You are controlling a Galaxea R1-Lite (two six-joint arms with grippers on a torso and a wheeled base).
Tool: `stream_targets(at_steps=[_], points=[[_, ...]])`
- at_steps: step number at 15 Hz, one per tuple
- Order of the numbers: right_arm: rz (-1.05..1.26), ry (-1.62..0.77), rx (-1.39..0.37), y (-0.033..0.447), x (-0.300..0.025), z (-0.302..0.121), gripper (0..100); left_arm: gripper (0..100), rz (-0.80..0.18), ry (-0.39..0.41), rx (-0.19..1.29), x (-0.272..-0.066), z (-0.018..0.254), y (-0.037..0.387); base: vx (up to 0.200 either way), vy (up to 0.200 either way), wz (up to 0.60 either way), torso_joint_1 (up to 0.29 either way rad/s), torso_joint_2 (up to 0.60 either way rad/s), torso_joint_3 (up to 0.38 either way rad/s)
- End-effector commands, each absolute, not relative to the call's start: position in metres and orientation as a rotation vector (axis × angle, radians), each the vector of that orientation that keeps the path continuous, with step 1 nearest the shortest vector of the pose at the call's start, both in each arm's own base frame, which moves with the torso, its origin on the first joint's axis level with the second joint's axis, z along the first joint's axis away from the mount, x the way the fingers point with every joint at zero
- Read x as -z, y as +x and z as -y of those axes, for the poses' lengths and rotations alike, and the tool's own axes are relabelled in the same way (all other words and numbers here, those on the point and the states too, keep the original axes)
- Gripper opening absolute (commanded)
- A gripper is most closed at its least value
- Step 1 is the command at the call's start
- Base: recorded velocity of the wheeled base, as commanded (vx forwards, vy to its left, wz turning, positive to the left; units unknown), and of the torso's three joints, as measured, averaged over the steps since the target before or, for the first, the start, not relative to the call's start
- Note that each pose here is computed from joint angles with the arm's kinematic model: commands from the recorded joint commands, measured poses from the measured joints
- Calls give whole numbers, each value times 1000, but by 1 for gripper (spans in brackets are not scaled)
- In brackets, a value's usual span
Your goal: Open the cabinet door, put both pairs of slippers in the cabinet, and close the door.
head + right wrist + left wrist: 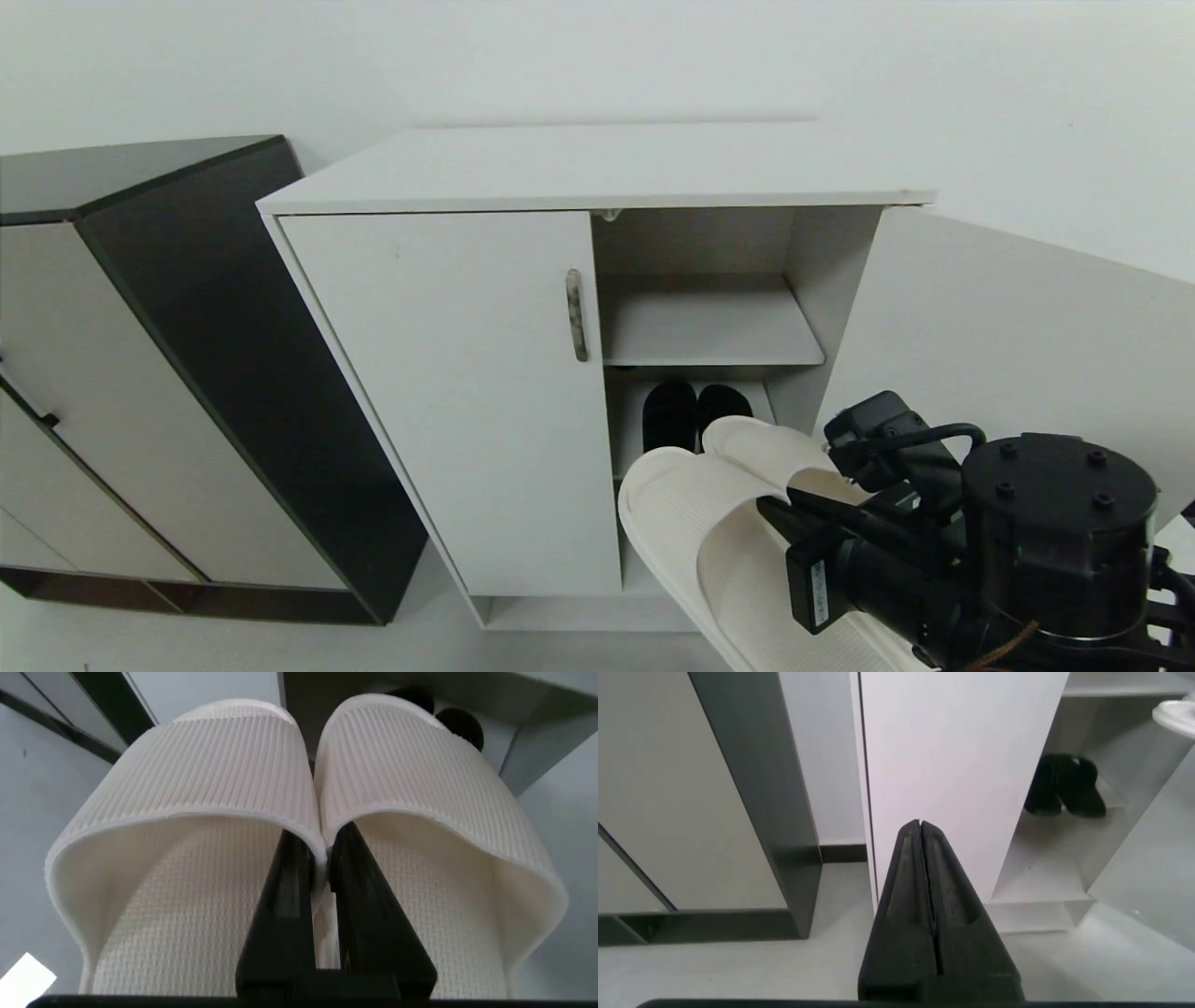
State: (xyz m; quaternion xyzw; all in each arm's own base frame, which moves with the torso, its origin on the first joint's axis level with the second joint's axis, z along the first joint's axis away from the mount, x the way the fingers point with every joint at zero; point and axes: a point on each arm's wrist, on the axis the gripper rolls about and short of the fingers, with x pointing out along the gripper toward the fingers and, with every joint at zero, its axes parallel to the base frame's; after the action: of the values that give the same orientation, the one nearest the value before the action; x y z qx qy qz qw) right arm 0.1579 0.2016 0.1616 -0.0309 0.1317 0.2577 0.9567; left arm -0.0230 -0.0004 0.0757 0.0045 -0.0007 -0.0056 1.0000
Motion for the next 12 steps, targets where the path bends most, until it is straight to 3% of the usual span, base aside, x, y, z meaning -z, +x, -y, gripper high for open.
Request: stream_targets(at_steps=[1,7,12], points=[[-268,-64,-522,158,-161,-202,0,0,0,9,11,-76,0,-23,0,0,0,-100,456,344],[-282,-74,-523,159,-157,-203,0,0,0,8,9,-76,0,-23,0,0,0,-49,431,374],[-298,-81,-516,161,-152,-204,0,0,0,2,9,-76,0,-23,0,0,0,-3,83,71]])
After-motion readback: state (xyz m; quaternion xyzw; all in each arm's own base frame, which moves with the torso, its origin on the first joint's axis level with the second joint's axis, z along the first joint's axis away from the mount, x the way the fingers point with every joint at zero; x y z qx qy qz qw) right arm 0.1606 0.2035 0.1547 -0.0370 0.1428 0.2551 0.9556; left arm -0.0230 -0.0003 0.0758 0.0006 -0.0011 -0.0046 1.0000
